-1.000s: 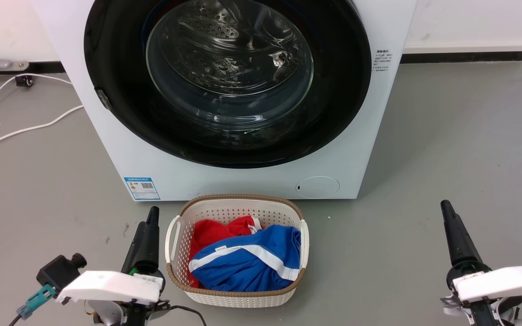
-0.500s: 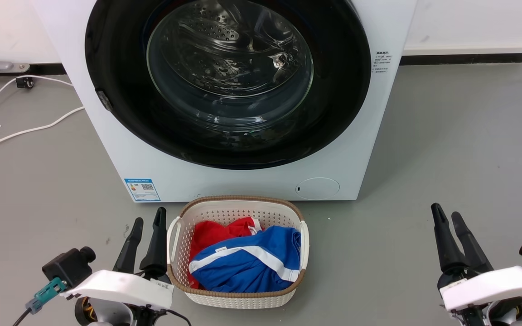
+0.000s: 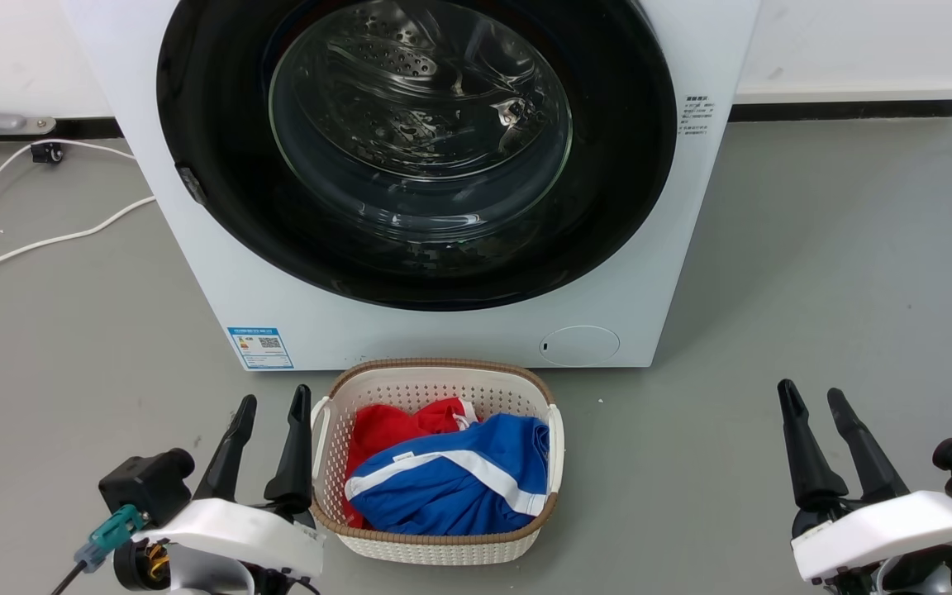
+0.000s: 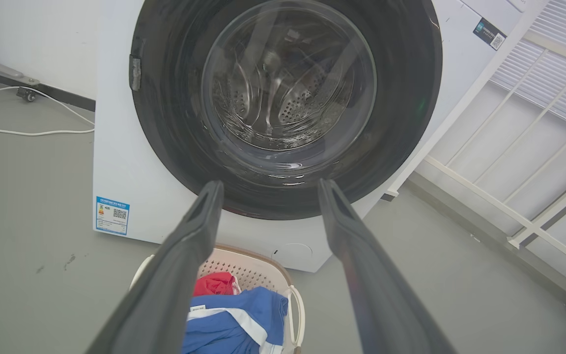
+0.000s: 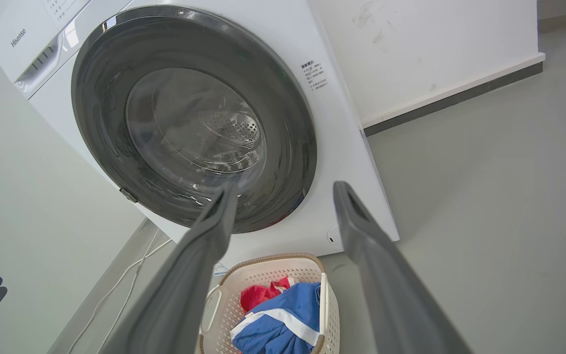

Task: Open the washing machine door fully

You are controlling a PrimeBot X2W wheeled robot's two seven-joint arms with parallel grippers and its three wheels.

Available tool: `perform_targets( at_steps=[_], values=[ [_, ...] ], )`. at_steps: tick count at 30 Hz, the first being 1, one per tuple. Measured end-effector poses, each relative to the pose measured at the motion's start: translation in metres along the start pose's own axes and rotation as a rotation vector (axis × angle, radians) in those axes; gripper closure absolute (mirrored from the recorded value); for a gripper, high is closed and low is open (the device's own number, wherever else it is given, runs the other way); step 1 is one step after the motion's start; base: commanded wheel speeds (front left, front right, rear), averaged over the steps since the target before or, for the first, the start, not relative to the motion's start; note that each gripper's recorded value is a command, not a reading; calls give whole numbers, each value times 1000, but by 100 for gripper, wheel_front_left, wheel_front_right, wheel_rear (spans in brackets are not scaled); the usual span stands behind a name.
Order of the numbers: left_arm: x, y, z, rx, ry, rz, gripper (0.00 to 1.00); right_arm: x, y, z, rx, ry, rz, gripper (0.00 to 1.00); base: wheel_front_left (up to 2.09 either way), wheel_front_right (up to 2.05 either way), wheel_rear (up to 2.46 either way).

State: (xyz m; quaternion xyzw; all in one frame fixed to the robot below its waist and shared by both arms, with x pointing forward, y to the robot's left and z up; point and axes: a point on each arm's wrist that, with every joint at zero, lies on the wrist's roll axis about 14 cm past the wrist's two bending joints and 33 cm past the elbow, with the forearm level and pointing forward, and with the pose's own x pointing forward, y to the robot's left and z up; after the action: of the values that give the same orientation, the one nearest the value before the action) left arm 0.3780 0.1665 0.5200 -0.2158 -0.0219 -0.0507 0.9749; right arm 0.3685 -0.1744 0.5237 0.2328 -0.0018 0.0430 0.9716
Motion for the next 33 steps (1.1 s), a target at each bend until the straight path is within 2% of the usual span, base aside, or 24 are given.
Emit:
perform_targets(
  at_steps=[15, 20, 33],
  values=[
    [-3, 0, -4, 165, 4, -13, 0, -1, 0, 0, -142, 1, -2, 0, 0, 0, 0],
    [-4, 0, -3, 250, 1, -25, 0, 0, 0, -2, -201, 8, -1, 0, 0, 0, 0],
    [-4, -4, -1, 352, -16, -50, 0, 0, 0, -4, -290, 17, 1, 0, 0, 0, 0]
  ],
)
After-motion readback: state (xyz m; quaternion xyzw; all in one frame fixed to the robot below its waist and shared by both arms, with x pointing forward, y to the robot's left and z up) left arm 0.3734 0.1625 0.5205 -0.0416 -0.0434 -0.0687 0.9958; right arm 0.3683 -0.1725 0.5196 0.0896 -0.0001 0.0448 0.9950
